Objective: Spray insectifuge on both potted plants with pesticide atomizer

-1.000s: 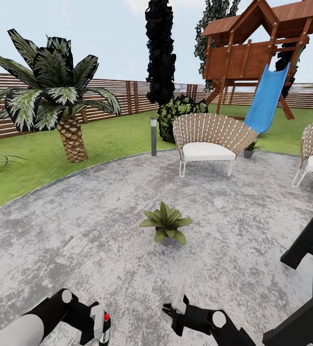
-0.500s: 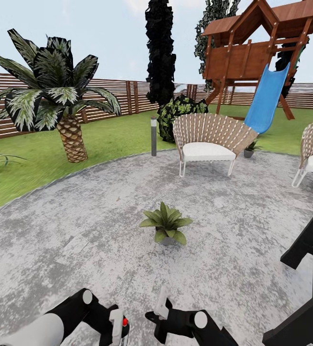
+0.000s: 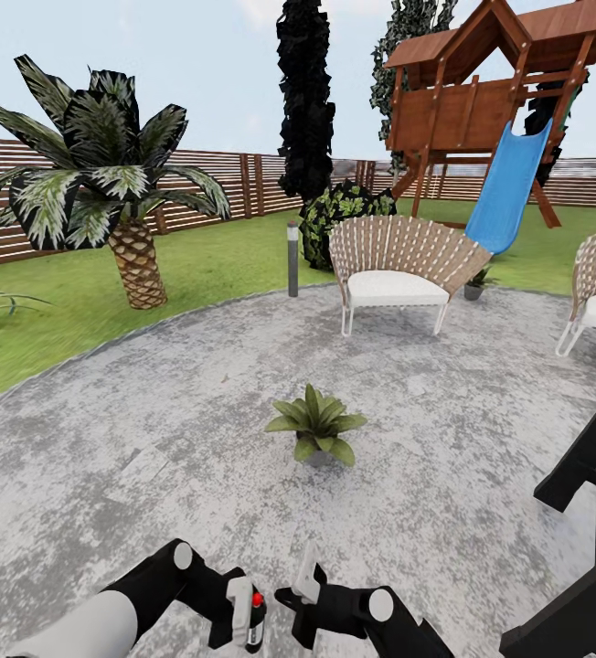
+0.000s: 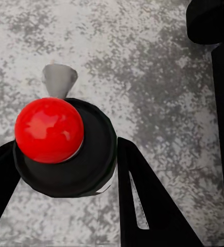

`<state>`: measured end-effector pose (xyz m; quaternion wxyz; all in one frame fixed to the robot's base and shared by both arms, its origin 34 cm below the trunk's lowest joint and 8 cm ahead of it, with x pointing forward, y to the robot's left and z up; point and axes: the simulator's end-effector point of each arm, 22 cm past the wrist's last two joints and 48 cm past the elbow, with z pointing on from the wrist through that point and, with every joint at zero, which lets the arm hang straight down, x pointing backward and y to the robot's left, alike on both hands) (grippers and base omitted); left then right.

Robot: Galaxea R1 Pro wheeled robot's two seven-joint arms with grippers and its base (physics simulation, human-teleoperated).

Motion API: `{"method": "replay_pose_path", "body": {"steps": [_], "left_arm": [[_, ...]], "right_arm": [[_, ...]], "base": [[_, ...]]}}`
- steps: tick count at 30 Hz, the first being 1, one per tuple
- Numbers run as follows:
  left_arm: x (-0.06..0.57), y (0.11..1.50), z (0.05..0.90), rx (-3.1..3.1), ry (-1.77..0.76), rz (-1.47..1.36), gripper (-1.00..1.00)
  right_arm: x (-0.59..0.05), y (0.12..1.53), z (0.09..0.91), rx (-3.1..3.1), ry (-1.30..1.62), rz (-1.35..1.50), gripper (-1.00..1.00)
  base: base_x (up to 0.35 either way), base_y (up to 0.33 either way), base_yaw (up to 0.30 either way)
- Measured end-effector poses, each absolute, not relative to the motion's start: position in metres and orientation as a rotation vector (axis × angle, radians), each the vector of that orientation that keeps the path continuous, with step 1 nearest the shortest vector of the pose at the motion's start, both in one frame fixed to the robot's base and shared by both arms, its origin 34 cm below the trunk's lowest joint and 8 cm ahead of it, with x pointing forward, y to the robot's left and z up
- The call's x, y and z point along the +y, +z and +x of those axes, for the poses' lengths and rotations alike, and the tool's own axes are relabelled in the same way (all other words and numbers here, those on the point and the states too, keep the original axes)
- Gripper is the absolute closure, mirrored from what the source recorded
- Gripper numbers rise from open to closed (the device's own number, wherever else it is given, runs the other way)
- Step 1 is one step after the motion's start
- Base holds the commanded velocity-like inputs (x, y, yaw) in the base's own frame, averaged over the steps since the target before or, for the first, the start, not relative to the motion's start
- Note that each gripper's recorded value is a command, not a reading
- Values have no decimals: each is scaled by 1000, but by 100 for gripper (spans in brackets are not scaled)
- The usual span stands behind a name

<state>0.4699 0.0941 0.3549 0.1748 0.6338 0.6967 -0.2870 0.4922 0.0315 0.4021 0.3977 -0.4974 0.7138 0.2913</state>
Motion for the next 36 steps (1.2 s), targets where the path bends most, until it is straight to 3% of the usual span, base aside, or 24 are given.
{"method": "replay_pose_path", "body": {"steps": [36], "left_arm": [[71, 360, 468, 1941, -842, 1792, 100]], "right_arm": [[32, 403, 493, 1806, 737, -1259, 100]], "base": [[0, 0, 0]]}}
